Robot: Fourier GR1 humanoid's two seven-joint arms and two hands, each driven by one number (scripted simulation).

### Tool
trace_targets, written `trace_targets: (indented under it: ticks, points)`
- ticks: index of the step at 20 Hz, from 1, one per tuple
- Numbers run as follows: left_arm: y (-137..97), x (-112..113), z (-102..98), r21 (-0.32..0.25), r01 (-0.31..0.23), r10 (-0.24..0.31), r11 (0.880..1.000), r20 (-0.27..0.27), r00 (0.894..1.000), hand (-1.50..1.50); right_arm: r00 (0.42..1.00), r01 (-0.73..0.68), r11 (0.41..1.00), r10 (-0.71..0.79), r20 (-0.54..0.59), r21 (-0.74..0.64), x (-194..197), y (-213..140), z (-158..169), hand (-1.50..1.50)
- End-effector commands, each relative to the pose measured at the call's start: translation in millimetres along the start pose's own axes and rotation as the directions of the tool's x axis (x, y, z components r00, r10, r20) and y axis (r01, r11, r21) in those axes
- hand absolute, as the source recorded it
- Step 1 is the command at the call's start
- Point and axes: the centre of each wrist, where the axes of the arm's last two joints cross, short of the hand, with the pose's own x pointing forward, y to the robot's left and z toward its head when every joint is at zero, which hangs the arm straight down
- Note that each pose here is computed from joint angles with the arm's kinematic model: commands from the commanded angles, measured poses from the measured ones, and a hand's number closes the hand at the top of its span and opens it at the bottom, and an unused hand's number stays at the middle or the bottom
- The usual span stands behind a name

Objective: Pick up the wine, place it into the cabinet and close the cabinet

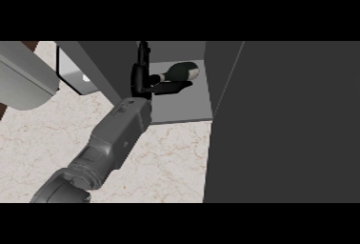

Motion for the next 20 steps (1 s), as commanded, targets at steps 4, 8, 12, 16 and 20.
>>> trace_targets:
  ticks: [4,8,12,16,20]
  points:
    - [10,-14,12,0.0,-0.024,0.024,1.0,-0.011,1.0,-1.5,0.998,0.044,0.999,-0.045,0.033,0.019,8,-1,6,-1.5]
    - [8,-11,9,-0.018,-0.095,0.095,0.995,-0.026,0.995,-1.5,1.0,0.022,1.0,-0.022,0.019,0.014,11,1,4,-1.5]
    - [11,-15,13,-0.021,-0.166,0.165,0.986,-0.041,0.985,-1.5,1.0,0.012,1.0,-0.012,-0.005,0.009,5,5,-6,-1.5]
    - [17,-24,23,-0.018,-0.174,0.173,0.985,-0.032,0.984,-1.5,0.999,0.035,0.999,-0.035,0.01,0.009,9,3,7,-1.5]
    - [15,-23,23,0.004,-0.176,0.176,0.984,-0.026,0.984,-1.5,0.999,0.036,0.999,-0.036,0.007,0.025,23,5,4,-1.5]
